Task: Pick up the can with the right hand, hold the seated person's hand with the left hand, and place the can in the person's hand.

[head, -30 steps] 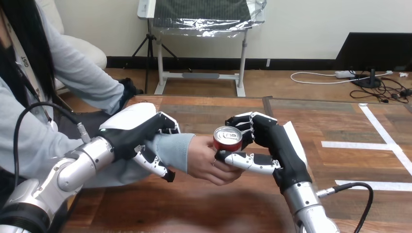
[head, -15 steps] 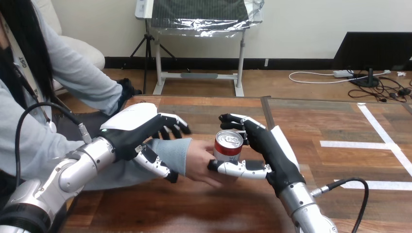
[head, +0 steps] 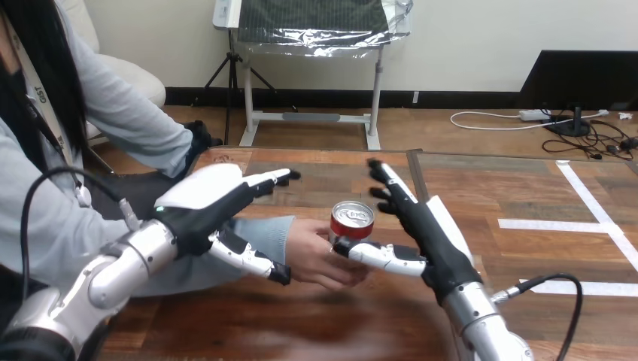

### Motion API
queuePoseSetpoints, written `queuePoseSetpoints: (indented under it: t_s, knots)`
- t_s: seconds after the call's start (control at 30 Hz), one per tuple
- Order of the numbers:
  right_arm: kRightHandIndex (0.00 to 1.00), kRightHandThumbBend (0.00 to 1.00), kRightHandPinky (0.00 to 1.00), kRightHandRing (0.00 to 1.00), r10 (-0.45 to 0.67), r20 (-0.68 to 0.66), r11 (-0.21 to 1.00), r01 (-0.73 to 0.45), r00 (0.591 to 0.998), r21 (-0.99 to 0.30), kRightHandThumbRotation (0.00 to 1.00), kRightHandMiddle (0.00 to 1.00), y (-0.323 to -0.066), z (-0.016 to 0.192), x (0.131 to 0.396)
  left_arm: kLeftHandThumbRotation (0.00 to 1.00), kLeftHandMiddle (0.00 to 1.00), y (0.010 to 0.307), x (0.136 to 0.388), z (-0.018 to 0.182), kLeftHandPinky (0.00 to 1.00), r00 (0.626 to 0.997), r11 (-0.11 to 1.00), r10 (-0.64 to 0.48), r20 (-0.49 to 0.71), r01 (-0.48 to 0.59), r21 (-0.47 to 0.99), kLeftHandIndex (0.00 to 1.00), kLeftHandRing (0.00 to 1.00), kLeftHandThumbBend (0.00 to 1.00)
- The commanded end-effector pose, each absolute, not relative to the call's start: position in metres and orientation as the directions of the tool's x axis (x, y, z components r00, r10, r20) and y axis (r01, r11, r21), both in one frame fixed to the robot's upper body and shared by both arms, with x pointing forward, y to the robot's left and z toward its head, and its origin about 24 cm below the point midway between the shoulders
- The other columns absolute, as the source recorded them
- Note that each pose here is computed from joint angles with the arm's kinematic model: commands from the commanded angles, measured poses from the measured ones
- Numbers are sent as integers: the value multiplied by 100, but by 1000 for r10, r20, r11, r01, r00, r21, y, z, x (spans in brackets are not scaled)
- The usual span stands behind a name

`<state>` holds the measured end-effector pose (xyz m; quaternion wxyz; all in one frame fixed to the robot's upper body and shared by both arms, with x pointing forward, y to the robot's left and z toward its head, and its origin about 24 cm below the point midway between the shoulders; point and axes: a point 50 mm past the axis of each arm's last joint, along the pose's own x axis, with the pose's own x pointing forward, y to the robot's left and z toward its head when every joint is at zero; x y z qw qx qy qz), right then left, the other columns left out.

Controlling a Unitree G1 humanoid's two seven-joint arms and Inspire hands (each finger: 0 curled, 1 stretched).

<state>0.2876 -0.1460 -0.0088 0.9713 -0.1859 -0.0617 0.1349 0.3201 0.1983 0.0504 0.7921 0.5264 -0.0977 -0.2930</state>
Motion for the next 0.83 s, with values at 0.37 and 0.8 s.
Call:
queuePoseSetpoints:
  t_s: [0.37,0.8]
  knots:
    - [100,100,92,98,274,139,889,-195,952,-414,61,99,-155,12,306,56,100,200,311,59,98,814,358,-581,-20,277,891,100,100,100]
    - [100,100,93,97,238,154,909,-163,959,-384,62,98,-159,10,305,58,100,200,295,48,99,828,520,-549,112,234,821,100,100,100]
